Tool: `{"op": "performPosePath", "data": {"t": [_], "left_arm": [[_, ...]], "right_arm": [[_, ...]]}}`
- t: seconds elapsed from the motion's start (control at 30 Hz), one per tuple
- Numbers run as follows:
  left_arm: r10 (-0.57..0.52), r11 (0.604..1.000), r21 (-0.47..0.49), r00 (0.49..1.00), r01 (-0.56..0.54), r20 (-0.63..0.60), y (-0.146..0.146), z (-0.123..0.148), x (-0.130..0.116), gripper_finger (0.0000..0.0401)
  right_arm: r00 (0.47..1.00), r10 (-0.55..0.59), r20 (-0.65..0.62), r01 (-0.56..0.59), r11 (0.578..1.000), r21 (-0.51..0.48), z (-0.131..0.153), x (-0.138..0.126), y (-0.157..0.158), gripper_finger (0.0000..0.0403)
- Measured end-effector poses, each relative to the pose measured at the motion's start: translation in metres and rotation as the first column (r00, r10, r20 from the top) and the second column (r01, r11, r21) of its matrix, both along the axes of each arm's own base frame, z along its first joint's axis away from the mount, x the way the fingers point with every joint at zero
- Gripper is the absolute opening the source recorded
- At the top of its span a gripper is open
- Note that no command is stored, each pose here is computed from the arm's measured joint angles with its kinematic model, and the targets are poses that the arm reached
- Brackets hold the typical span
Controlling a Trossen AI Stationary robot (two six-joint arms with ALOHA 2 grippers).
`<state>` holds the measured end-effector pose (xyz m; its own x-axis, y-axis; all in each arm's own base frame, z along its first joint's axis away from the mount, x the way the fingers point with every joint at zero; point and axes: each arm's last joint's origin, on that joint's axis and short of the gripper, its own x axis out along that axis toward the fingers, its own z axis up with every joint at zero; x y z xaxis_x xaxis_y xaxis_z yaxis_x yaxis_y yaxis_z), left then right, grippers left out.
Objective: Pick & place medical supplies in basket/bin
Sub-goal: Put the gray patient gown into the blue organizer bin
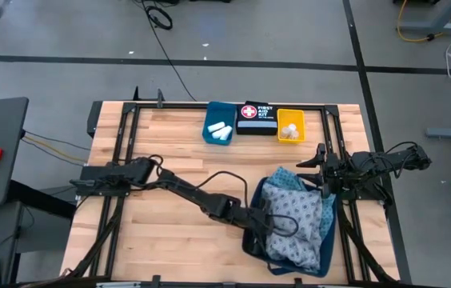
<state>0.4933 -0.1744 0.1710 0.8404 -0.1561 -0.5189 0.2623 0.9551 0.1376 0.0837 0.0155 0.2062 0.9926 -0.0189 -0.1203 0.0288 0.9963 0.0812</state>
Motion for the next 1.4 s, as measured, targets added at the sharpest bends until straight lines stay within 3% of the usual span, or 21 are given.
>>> {"op": "performPosePath", "data": {"t": [0.27, 0.43, 0.8, 1.27, 1.4], "left_arm": [[0.056, 0.981, 0.184, 0.997, -0.064, 0.053, -0.012, 0.008, -0.004, 0.0177], [0.092, 0.94, 0.325, 0.994, -0.105, 0.056, -0.02, 0.017, -0.007, 0.0224], [0.101, 0.834, 0.543, 0.995, -0.096, 0.022, -0.051, 0.051, -0.022, 0.0229], [0.135, 0.735, 0.677, 0.986, -0.036, -0.094, -0.05, 0.066, -0.042, 0.023], [0.136, 0.729, 0.684, 0.984, -0.022, -0.113, -0.045, 0.081, -0.05, 0.0244]], "right_arm": [[1.0, 0.002, -0.001, -0.002, 1.0, 0.004, 0.0, 0.0, 0.0, 0.0162], [1.0, 0.002, -0.002, -0.002, 1.0, 0.004, 0.0, 0.0, 0.0, 0.0162], [1.0, 0.001, -0.002, -0.001, 1.0, 0.004, 0.0, 0.0, 0.0, 0.0162], [1.0, -0.002, -0.002, 0.002, 1.0, 0.006, 0.0, 0.0, 0.0, 0.0162], [1.0, -0.001, -0.004, 0.001, 1.0, 0.006, 0.0, 0.0, 0.0, 0.0162]]}}
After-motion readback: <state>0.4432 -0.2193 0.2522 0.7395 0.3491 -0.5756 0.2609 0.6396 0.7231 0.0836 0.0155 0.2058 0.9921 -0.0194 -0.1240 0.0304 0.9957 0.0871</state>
